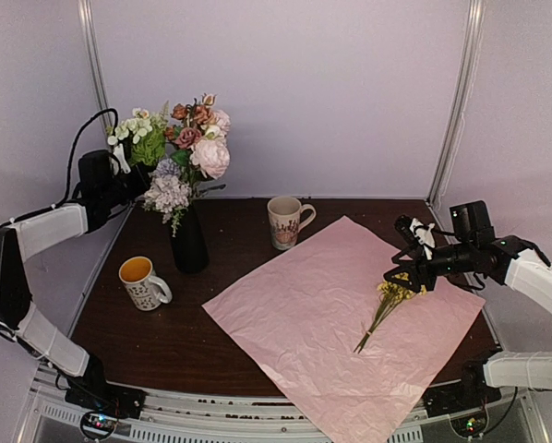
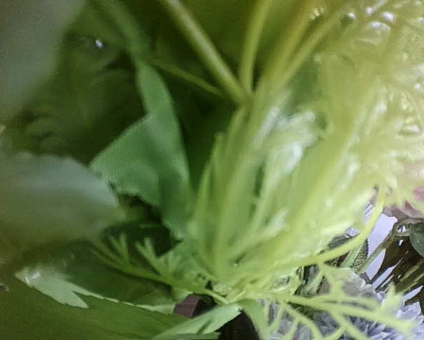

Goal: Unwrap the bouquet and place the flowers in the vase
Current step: Place the fake flower in the vase.

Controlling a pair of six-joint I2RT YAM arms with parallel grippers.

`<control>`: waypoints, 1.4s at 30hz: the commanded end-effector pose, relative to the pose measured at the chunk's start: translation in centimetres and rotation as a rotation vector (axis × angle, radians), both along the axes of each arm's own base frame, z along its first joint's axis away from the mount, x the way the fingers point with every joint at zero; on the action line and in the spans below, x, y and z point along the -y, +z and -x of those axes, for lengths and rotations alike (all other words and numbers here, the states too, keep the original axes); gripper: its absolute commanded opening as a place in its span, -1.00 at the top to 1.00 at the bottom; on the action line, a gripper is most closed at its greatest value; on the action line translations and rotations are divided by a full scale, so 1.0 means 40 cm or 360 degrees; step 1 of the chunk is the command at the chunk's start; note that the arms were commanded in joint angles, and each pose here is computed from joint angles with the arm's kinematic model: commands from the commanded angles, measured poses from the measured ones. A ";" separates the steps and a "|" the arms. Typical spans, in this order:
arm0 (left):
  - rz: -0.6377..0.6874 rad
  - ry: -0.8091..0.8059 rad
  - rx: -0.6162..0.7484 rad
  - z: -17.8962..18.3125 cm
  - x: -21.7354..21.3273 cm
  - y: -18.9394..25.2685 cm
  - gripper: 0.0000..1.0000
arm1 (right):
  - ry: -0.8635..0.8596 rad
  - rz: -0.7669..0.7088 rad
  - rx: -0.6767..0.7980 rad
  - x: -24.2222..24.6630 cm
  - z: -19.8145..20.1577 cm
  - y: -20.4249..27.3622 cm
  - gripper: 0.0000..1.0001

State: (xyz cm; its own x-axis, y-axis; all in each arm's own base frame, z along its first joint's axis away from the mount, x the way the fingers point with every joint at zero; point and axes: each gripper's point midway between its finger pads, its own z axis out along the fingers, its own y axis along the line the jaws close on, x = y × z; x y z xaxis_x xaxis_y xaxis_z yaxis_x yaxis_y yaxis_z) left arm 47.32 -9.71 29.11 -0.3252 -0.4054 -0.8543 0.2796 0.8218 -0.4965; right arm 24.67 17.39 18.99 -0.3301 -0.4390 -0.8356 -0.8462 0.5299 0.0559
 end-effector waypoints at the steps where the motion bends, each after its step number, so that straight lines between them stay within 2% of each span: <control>1: -0.0058 -0.0282 0.0075 0.051 0.078 0.036 1.00 | 0.0025 -0.0009 0.0023 -0.003 -0.002 0.011 -0.18; 8: -0.0195 -0.0255 -0.0050 0.089 0.070 -0.022 1.00 | 0.0028 -0.0007 0.0029 -0.003 -0.002 0.013 -0.18; 14: -0.0285 -0.0223 -0.0228 0.070 0.056 -0.131 1.00 | 0.0039 -0.0007 0.0008 -0.006 -0.002 0.007 -0.18; 18: -0.0324 -0.0131 -0.0237 0.055 0.032 -0.151 1.00 | 0.0040 -0.0006 0.0001 -0.006 -0.002 0.007 -0.18; 28: -0.0141 -0.0328 -0.0278 0.012 0.100 -0.218 1.00 | 0.0034 0.0000 0.0004 -0.004 -0.002 0.006 -0.18; 35: -0.0146 -0.0250 -0.0314 0.013 0.082 -0.251 1.00 | 0.0028 0.0004 -0.0001 -0.003 -0.004 0.003 -0.18; 42: -0.0181 -0.0174 -0.0227 0.046 0.057 -0.181 0.64 | 0.0023 0.0008 -0.0009 -0.004 -0.009 0.000 -0.18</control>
State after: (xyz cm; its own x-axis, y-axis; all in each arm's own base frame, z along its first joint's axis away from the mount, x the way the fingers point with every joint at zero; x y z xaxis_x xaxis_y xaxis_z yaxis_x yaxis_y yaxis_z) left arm 47.01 -12.86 23.91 -0.4250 -0.2867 -0.8586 0.3736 0.8084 -0.4548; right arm 24.66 17.49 18.34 -0.3368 -0.4530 -0.8255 -0.8533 0.5174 0.0642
